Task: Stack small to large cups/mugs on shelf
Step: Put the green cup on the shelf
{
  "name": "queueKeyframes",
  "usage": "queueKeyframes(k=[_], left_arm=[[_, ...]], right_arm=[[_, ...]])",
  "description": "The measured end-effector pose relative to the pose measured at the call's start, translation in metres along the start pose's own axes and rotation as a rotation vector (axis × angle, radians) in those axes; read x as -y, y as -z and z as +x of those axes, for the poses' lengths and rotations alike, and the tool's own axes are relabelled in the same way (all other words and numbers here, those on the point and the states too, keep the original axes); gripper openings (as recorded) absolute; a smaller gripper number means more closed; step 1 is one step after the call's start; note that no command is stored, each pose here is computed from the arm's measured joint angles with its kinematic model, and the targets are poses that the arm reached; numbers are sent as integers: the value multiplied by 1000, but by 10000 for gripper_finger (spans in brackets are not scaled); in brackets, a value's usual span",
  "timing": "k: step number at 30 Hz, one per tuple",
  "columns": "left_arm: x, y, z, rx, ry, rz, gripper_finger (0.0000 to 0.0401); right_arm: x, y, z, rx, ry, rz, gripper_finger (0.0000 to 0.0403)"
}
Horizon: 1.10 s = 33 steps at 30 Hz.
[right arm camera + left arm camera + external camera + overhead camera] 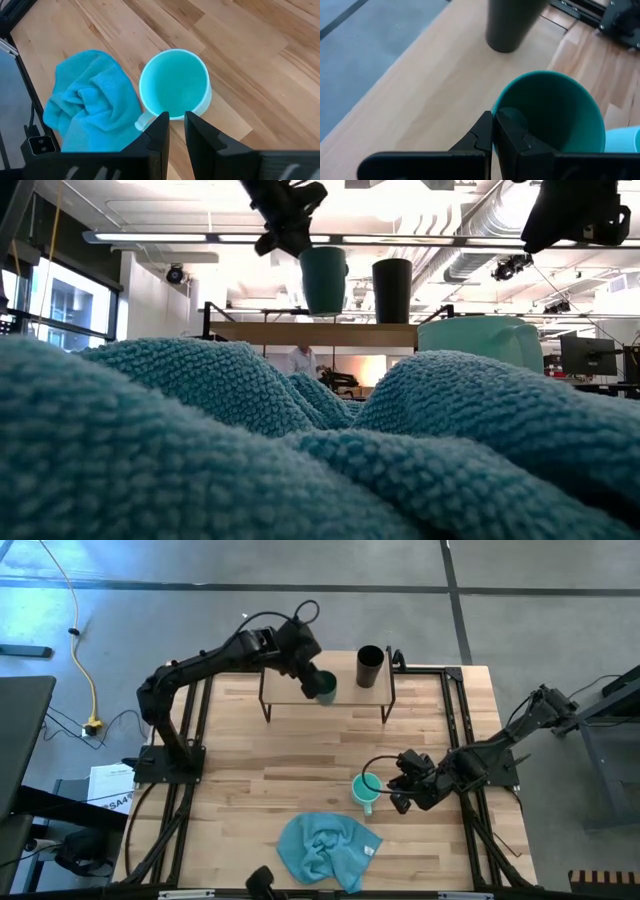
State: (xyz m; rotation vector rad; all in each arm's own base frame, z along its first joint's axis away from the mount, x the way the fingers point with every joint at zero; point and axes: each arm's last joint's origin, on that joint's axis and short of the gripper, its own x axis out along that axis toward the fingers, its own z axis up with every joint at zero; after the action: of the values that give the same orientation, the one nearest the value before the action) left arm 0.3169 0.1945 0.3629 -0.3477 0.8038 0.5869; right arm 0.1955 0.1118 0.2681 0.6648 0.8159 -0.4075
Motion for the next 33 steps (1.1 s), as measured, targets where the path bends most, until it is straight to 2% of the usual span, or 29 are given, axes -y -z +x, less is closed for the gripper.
queueKeyframes(k=[10, 17, 25, 33], left_arm=[[-14, -13, -6, 89, -20, -63, 0], [-21, -28, -16, 119, -98, -73, 0], [-28, -34, -10, 51, -139, -65, 0], [-28, -30, 9, -17, -145, -59, 0]], right_arm=[[-2, -1, 0, 7, -20, 8, 50], [-3, -1, 0, 8, -26, 13, 50], [-3, -1, 0, 10, -32, 16, 50], [-3, -1, 0, 9, -34, 17, 50]])
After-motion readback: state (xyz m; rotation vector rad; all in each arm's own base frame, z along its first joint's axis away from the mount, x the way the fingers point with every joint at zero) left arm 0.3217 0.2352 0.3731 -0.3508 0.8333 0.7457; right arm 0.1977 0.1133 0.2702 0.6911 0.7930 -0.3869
